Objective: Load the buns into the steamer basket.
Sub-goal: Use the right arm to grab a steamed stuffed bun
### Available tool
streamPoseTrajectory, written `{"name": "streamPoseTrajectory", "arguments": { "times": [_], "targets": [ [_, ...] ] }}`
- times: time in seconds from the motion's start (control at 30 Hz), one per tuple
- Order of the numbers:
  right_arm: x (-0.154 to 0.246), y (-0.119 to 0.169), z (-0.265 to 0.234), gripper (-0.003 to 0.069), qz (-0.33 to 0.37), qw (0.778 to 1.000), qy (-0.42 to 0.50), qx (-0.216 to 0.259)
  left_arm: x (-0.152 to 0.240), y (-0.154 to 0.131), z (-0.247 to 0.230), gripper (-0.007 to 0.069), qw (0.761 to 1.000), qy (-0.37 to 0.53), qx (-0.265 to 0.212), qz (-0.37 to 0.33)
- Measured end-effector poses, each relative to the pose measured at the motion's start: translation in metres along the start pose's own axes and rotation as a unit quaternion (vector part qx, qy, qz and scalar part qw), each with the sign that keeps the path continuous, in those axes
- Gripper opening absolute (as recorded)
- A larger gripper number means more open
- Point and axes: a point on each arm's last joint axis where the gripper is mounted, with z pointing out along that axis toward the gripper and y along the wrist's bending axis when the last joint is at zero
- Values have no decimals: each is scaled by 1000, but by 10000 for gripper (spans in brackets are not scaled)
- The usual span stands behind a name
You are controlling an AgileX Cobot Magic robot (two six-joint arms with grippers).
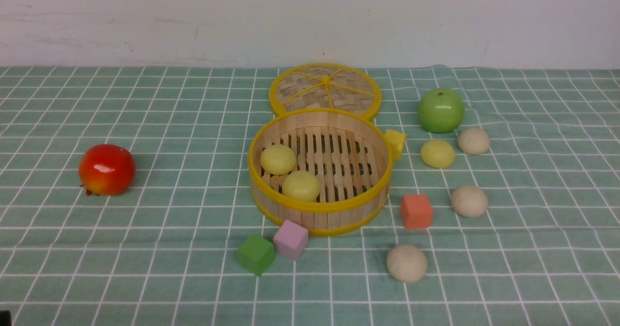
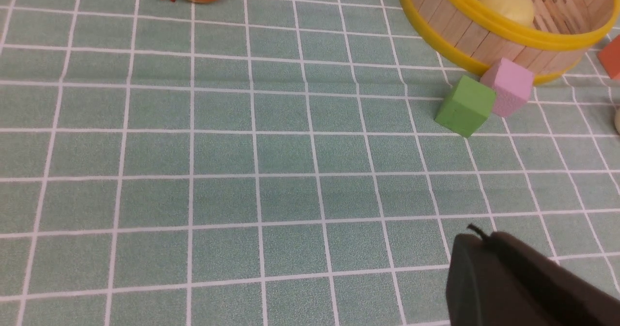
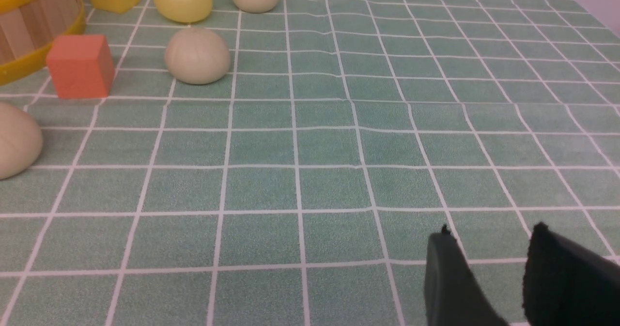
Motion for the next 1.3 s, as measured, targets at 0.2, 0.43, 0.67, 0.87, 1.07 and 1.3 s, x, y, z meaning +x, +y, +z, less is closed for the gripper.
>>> {"name": "streamPoseTrajectory", "arguments": {
  "times": [0.2, 0.43, 0.67, 0.87, 1.07, 1.3],
  "targets": [
    [0, 0, 0, 239, 0, 1000, 0, 0, 0, 0, 0, 4, 1000, 0, 0, 0],
    [0, 0, 0, 239, 0, 1000, 0, 0, -1, -1, 0, 6, 1000, -6, 3, 0],
    [0, 0, 0, 239, 0, 1000, 0, 0, -5, -2, 0, 7, 1000, -27, 13, 1],
    [0, 0, 0, 239, 0, 1000, 0, 0, -5, -2, 0, 9, 999, -30, 13, 3],
    [0, 0, 0, 239, 0, 1000, 0, 0, -6, -2, 0, 16, 999, -31, 12, 4],
    [0, 0, 0, 239, 0, 1000, 0, 0, -8, -1, -1, 20, 999, -46, 7, 9]
  ]
}}
